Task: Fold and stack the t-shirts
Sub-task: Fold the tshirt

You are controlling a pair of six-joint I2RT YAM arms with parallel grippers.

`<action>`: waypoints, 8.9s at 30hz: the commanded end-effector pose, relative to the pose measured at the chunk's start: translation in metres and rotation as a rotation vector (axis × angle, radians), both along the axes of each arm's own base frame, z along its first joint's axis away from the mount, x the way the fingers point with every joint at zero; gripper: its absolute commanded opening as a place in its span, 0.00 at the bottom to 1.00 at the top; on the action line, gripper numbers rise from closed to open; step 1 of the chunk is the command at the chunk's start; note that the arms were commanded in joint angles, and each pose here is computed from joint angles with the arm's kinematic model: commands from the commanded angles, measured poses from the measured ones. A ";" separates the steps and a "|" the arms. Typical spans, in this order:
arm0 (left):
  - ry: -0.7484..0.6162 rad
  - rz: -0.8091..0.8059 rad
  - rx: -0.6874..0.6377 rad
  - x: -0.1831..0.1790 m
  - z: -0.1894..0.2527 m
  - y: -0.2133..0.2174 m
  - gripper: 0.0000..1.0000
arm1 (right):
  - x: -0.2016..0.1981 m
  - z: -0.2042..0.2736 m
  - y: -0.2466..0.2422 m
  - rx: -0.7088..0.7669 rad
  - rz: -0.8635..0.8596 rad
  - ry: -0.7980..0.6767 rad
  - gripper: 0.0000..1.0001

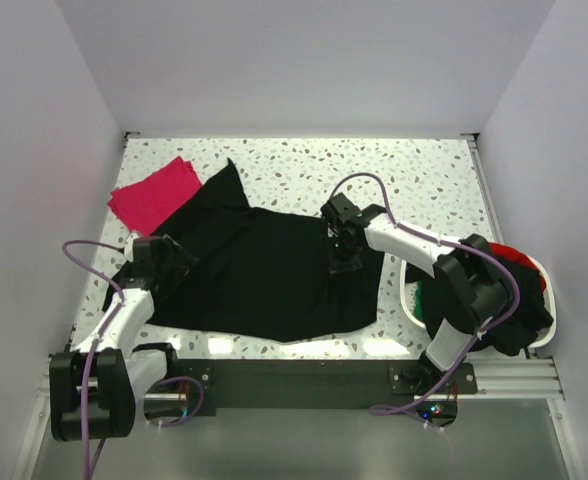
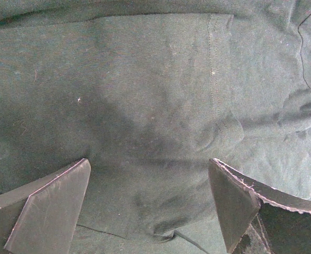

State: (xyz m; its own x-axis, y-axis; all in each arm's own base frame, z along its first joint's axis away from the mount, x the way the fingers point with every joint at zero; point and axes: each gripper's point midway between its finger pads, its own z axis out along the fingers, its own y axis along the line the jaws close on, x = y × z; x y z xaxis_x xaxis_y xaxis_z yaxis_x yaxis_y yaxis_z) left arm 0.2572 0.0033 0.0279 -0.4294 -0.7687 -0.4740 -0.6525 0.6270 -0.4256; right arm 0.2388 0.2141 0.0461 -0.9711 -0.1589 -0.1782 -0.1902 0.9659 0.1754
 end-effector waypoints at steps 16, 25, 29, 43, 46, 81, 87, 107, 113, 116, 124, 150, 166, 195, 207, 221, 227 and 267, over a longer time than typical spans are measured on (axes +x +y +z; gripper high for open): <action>0.217 -0.011 0.032 -0.050 -0.043 0.006 1.00 | -0.063 0.016 -0.053 -0.047 -0.042 0.016 0.50; 0.233 -0.030 0.021 -0.049 -0.047 0.003 1.00 | -0.067 -0.013 -0.048 -0.026 -0.036 0.047 0.51; 0.230 -0.037 0.028 -0.049 -0.046 0.003 1.00 | -0.067 -0.024 -0.042 -0.017 -0.019 0.082 0.51; 0.223 -0.025 0.019 -0.052 -0.047 0.002 1.00 | -0.095 -0.027 -0.035 0.057 0.054 0.203 0.43; 0.228 -0.026 0.012 -0.053 -0.049 0.001 1.00 | -0.101 -0.027 -0.035 0.064 0.055 0.223 0.39; 0.233 -0.051 -0.024 -0.055 -0.055 -0.007 1.00 | -0.095 0.012 -0.050 0.097 -0.159 0.039 0.52; 0.234 -0.044 -0.017 -0.056 -0.055 -0.005 1.00 | -0.079 -0.003 -0.037 0.106 -0.115 0.043 0.55; 0.238 -0.038 -0.009 -0.055 -0.054 -0.003 1.00 | -0.077 -0.018 -0.029 0.124 -0.056 0.100 0.32; 0.240 -0.040 -0.005 -0.054 -0.055 -0.003 1.00 | -0.099 -0.014 -0.044 0.095 -0.069 0.141 0.05; 0.245 -0.040 -0.007 -0.055 -0.056 -0.003 1.00 | -0.111 -0.012 -0.054 0.071 -0.086 0.164 0.00; 0.242 -0.044 -0.006 -0.054 -0.055 -0.003 1.00 | -0.140 -0.008 -0.065 0.081 -0.121 0.223 0.00; 0.245 -0.050 -0.008 -0.054 -0.056 -0.004 1.00 | -0.186 -0.002 -0.065 0.163 -0.129 0.372 0.37; 0.198 -0.079 0.031 -0.047 -0.039 0.000 1.00 | -0.096 0.029 -0.050 0.089 -0.206 0.089 0.57; 0.163 -0.033 0.081 -0.041 -0.010 0.008 1.00 | -0.096 -0.051 -0.091 -0.208 -0.256 0.225 0.61; -0.002 -0.240 0.145 -0.001 0.033 -0.048 0.98 | -0.052 -0.025 -0.105 -0.271 -0.222 0.167 0.64; 0.033 -0.347 0.099 -0.002 0.011 -0.071 0.98 | -0.018 0.053 -0.041 0.130 -0.174 -0.014 0.66; 0.042 -0.331 0.096 -0.011 -0.001 -0.068 0.99 | -0.030 0.033 -0.036 0.168 -0.158 0.011 0.67; 0.078 -0.200 0.000 -0.039 0.027 -0.065 1.00 | -0.056 0.007 -0.059 0.040 -0.177 0.115 0.68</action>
State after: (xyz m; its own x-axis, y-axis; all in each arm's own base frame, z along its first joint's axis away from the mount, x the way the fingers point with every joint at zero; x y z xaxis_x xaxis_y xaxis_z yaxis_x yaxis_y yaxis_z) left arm 0.2059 -0.0616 0.0325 -0.5985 -0.6978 -0.3936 -0.5836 0.7163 -0.3825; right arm 0.1674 0.1513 0.0230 -0.9994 0.0359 -0.0008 0.0348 0.9744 0.2222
